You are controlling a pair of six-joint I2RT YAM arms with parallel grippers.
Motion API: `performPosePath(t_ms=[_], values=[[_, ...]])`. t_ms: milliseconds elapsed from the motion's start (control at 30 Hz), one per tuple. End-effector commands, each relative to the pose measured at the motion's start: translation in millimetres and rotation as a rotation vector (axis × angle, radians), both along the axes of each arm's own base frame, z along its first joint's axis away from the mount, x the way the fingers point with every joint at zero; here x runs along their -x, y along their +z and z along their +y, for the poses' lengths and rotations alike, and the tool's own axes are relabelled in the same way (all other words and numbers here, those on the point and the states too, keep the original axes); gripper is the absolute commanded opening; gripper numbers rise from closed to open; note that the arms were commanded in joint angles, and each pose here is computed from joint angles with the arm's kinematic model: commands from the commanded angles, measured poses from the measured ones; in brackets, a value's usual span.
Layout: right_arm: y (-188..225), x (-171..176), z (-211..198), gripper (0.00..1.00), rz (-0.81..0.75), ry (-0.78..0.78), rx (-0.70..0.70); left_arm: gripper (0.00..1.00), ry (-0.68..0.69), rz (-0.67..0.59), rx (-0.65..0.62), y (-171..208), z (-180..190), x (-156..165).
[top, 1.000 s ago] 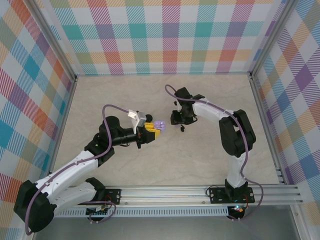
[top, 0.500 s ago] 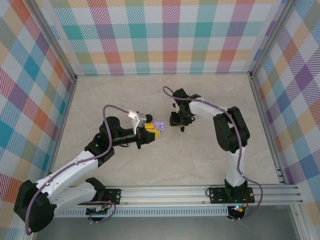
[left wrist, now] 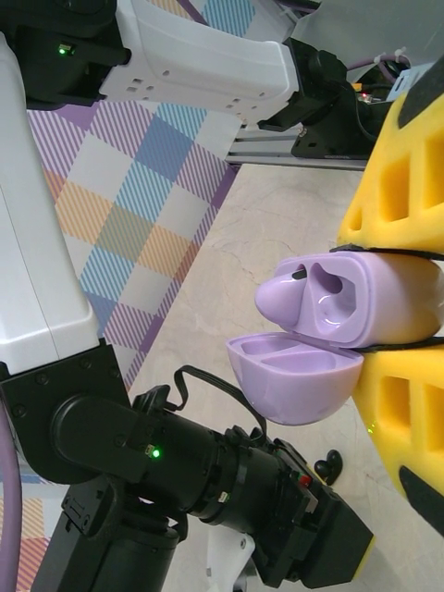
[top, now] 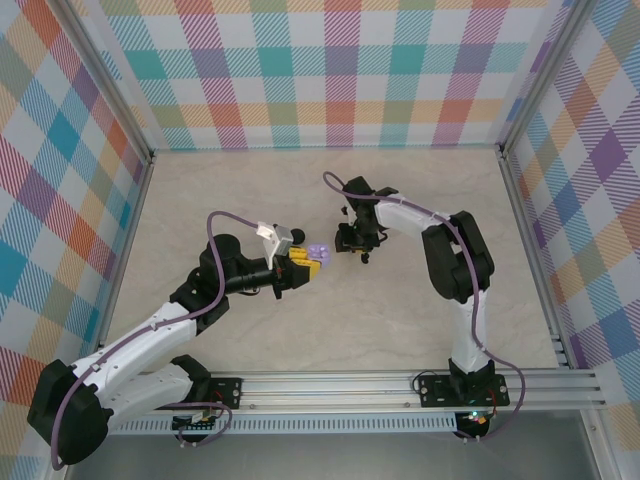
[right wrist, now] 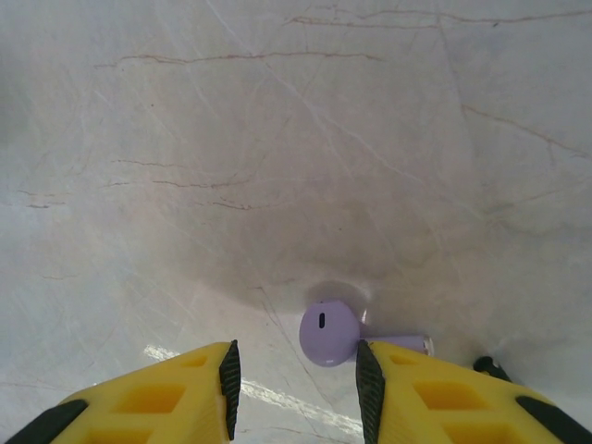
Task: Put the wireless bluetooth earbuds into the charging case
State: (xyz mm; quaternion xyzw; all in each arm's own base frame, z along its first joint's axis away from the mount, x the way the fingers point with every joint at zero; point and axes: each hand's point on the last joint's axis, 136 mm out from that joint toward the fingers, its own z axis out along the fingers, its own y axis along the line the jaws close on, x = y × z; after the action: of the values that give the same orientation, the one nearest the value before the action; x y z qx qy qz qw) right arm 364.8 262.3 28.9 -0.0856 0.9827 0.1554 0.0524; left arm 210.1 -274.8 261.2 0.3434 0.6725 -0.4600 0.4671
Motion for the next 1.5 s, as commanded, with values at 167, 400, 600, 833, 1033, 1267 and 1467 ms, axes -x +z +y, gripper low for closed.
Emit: performPosePath(t_ms=[167, 400, 600, 833, 1033, 1267, 1467], values=[[6, 2, 27, 0.40, 0.030, 0.012, -0.093, 0.22, -0.009, -0.036, 0.009, 4, 0, 5], [22, -5, 27, 0.40, -0.029, 0.018, -0.097, 0.22, -0.009, -0.038, 0.008, 4, 0, 5], [26, -15, 14, 0.34, -0.078, 0.033, -0.008, 0.22, -0.006, -0.039, 0.008, 4, 0, 4], [13, -27, 10, 0.19, -0.083, 0.056, 0.059, 0.22, -0.005, -0.041, 0.009, 5, 0, 4], [-1, -35, 6, 0.08, -0.066, 0.063, 0.118, 0.22, -0.006, -0.038, 0.009, 5, 0, 4], [-10, -35, -2, 0.08, -0.054, 0.063, 0.175, 0.22, -0.004, -0.042, 0.010, 5, 1, 4], [-14, -25, -9, 0.10, -0.028, 0.074, 0.203, 0.22, 0.000, -0.036, 0.007, 2, 1, 4]])
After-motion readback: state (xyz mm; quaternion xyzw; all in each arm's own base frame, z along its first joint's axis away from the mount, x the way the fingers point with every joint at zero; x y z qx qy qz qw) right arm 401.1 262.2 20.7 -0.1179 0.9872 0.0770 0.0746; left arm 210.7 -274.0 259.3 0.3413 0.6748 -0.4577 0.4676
